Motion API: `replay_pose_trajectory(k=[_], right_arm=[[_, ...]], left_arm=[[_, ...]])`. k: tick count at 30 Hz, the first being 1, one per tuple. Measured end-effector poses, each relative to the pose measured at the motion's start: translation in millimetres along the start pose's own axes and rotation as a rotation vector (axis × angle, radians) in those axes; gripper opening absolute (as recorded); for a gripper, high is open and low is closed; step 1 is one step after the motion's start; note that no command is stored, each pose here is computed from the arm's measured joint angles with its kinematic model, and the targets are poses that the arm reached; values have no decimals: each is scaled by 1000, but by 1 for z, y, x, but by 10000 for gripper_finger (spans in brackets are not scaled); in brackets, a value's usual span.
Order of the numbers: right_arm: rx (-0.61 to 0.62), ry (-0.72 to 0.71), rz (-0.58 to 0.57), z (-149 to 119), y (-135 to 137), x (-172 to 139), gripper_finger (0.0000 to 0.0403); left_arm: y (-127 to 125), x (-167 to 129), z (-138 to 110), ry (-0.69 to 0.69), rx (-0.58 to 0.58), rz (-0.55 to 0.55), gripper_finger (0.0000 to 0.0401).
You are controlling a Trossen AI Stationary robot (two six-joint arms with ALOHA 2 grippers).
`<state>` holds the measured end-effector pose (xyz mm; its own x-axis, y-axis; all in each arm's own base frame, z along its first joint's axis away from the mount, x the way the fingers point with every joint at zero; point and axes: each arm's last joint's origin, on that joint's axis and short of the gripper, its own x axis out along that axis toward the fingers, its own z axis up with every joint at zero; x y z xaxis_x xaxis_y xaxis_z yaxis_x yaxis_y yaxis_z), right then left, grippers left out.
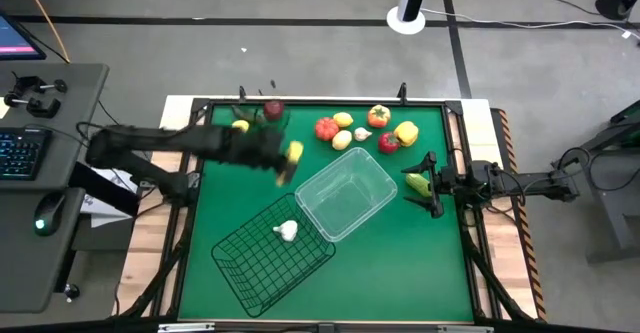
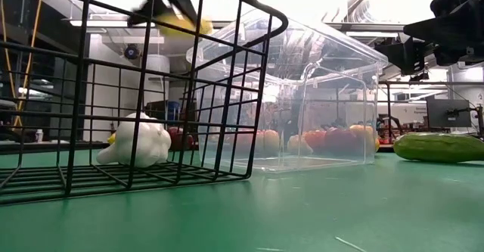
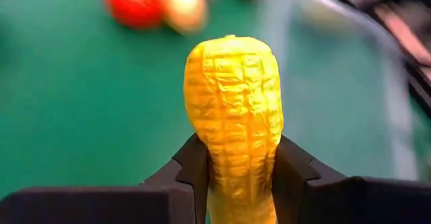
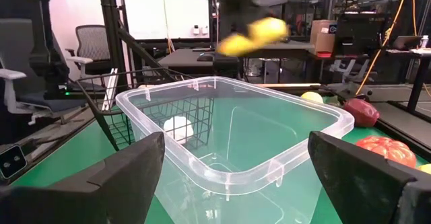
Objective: Sort produce into baskets
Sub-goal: Put the corn into the wire basket, then put the top left lemon into the transparent bin
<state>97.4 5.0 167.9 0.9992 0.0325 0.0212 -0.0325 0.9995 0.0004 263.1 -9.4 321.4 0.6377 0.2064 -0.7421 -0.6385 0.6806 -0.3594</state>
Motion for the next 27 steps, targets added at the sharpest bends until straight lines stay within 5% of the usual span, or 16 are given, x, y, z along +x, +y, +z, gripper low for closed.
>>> replay_pose_trajectory(k=[7,13,22,27], right_arm=[[0,0,0,0,0,0,360],[0,0,0,0,0,0,360],[0,1,0,0,0,0,360],[0,0,0,0,0,0,360]], left_arm=[[-53,-46,-79,155,162,-275,104],[-61,-33,-110,308,117,-178,160],[-58,6,-96,561,93,-194,265],[-22,7,-43,481,32,-80,292]])
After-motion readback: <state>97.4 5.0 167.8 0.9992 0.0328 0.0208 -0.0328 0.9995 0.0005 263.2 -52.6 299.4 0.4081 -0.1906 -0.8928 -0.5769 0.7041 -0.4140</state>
